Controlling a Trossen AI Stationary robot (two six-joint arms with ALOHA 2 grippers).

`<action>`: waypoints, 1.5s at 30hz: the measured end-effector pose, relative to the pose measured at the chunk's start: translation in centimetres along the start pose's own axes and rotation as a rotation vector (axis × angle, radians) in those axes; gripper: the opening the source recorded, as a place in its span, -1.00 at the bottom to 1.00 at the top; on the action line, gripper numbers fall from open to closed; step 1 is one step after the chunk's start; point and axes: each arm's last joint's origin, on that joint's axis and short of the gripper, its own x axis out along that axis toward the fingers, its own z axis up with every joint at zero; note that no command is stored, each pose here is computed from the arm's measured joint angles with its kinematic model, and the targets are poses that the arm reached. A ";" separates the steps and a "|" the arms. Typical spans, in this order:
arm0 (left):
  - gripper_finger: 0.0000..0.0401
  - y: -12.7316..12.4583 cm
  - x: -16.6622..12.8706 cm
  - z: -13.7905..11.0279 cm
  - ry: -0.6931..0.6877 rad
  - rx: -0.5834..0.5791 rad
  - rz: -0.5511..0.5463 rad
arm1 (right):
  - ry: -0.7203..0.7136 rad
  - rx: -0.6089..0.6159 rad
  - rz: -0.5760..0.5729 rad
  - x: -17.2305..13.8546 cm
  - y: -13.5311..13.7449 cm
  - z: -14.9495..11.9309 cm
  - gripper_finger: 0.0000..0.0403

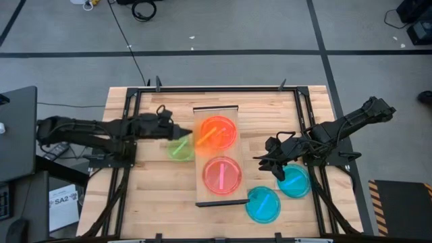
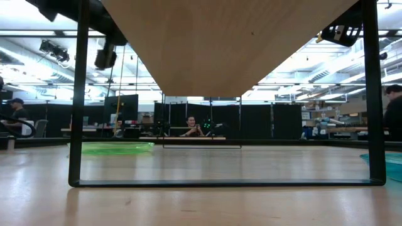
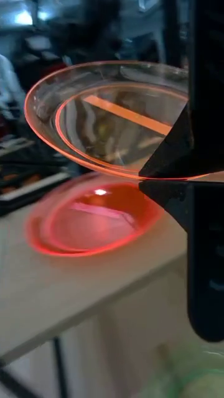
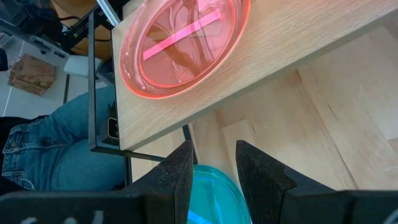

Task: Place and stack plates onto a shelf
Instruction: Stack the orange plate on top of the pink plate on the shelf

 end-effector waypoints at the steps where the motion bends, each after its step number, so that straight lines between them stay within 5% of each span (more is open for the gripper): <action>1: -0.97 0.0 0.0 0.4 -0.021 -0.007 -0.007 | 0.000 0.000 0.000 0.0 0.0 0.0 -0.36; 12: -0.97 0.1 1.2 1.9 -0.127 0.010 -0.036 | 0.000 -0.044 0.000 0.0 0.0 0.0 -0.36; 26: -0.97 2.0 5.4 0.5 -0.044 -0.004 0.034 | -0.001 -0.045 0.001 0.0 0.0 0.0 -0.36; 45: -0.81 2.5 6.1 0.3 -0.050 -0.003 0.053 | -0.001 -0.045 0.001 0.0 0.0 0.0 -0.36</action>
